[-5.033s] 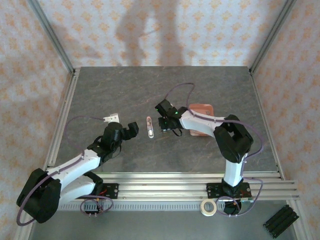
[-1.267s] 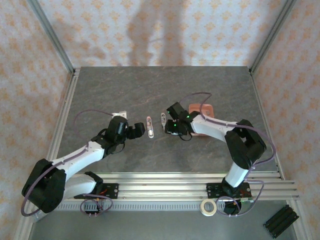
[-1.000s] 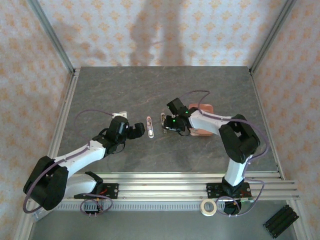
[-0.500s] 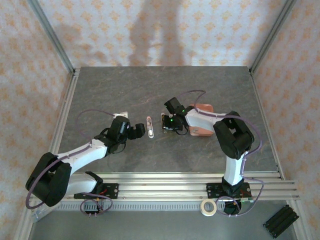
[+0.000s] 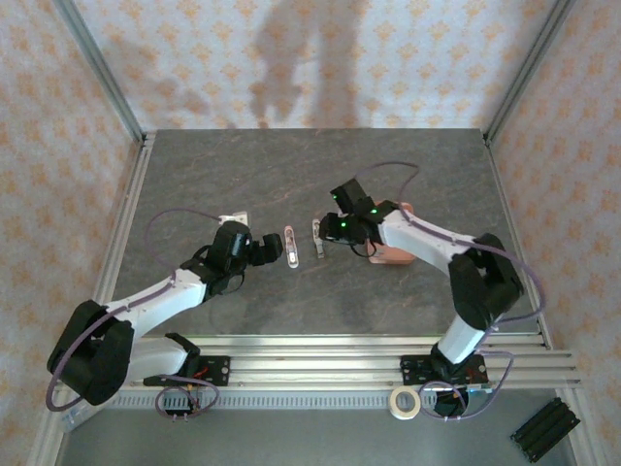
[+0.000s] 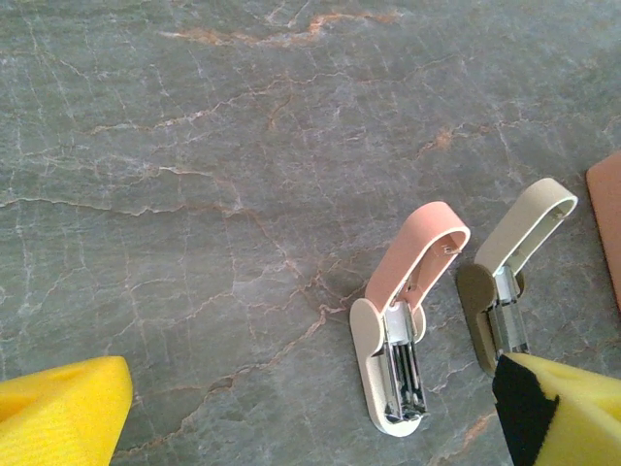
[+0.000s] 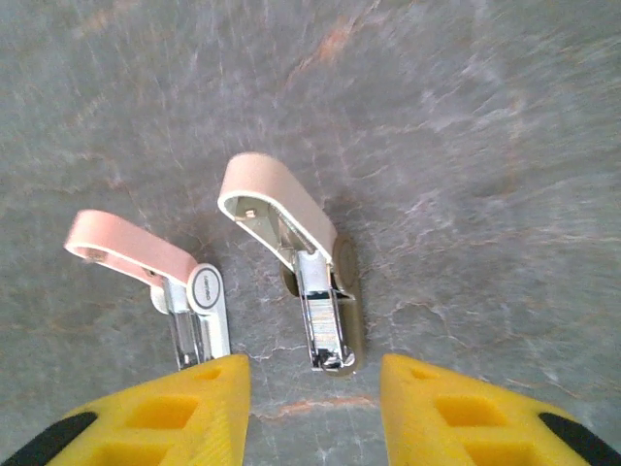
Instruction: Load the staples into the stapler
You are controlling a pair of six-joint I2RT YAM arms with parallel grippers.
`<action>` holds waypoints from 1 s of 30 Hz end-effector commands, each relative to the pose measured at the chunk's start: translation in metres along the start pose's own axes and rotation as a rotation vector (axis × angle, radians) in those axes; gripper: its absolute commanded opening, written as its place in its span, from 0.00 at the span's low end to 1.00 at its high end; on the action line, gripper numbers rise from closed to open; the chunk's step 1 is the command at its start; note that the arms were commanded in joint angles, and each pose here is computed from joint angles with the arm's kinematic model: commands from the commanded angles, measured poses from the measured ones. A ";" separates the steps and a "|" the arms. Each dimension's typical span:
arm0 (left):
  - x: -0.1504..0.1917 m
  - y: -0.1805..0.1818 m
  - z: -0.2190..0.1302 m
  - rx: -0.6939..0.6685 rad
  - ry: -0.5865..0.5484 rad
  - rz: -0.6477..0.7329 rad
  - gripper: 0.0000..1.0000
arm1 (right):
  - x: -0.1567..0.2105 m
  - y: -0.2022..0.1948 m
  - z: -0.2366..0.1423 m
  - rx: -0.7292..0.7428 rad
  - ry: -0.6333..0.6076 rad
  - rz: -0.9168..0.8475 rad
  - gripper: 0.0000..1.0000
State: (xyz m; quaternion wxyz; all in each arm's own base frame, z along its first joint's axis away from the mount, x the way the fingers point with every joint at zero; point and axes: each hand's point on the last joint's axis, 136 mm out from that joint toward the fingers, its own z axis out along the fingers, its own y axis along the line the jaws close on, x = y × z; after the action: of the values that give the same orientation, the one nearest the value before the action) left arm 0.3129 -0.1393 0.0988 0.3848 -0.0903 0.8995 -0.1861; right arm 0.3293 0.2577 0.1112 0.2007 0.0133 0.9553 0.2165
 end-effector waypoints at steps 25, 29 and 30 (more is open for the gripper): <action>-0.019 0.002 -0.007 -0.029 -0.058 -0.010 0.98 | -0.001 -0.157 -0.035 0.304 0.076 0.291 0.47; -0.023 0.000 -0.006 -0.032 -0.067 0.001 0.98 | -0.005 -0.160 -0.026 0.323 0.102 0.286 0.42; -0.024 0.000 -0.005 -0.033 -0.065 0.002 0.98 | -0.004 -0.160 -0.023 0.325 0.115 0.286 0.42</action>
State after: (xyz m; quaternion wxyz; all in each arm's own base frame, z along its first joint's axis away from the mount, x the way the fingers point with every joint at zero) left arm 0.3154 -0.1362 0.1066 0.3955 -0.0952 0.8954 -0.1812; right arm 0.3270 0.1026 0.0600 0.1104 0.1755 0.9738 0.0930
